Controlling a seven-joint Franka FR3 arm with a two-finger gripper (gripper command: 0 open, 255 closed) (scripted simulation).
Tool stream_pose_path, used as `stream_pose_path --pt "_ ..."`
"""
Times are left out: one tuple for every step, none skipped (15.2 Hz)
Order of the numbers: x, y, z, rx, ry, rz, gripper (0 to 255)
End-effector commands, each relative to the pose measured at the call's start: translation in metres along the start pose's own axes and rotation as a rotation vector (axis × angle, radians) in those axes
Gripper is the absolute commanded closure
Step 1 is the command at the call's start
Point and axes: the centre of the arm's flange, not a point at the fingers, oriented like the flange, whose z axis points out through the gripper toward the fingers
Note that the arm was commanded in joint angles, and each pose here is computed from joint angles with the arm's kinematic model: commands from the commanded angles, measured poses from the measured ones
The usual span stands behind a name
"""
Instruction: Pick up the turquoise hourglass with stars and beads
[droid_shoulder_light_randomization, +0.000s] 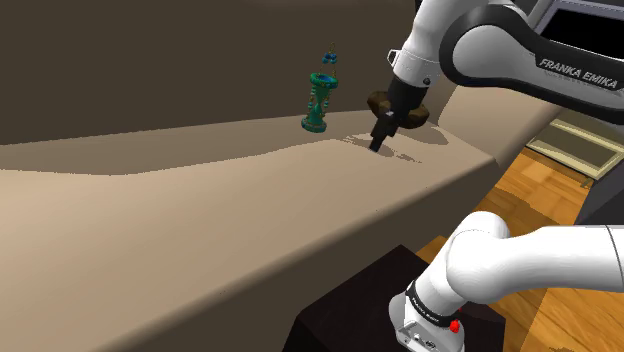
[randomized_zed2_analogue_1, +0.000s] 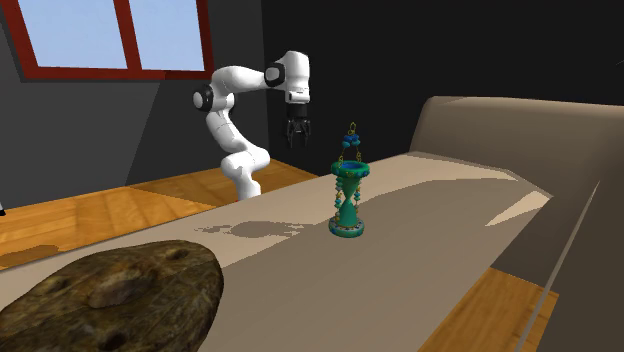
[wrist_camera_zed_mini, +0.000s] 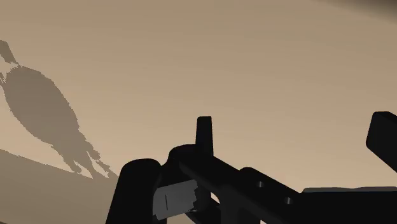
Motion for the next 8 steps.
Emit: stream_pose_path --pt "0.000 0.000 0.000 0.000 0.000 0.000 0" --pt "0.008 0.009 -0.002 0.000 0.010 -0.014 0" --pt "0.016 0.018 -0.003 0.000 0.021 -0.029 0" --pt "0.024 0.027 -0.005 0.000 0.031 -0.043 0" --pt "0.032 0.035 -0.007 0.000 0.042 -0.057 0" --pt "0.041 0.044 -0.009 0.001 0.052 -0.071 0" --pt "0.049 0.052 -0.011 0.001 0.062 -0.086 0" --pt "0.058 0.061 -0.013 0.001 0.073 -0.100 0"
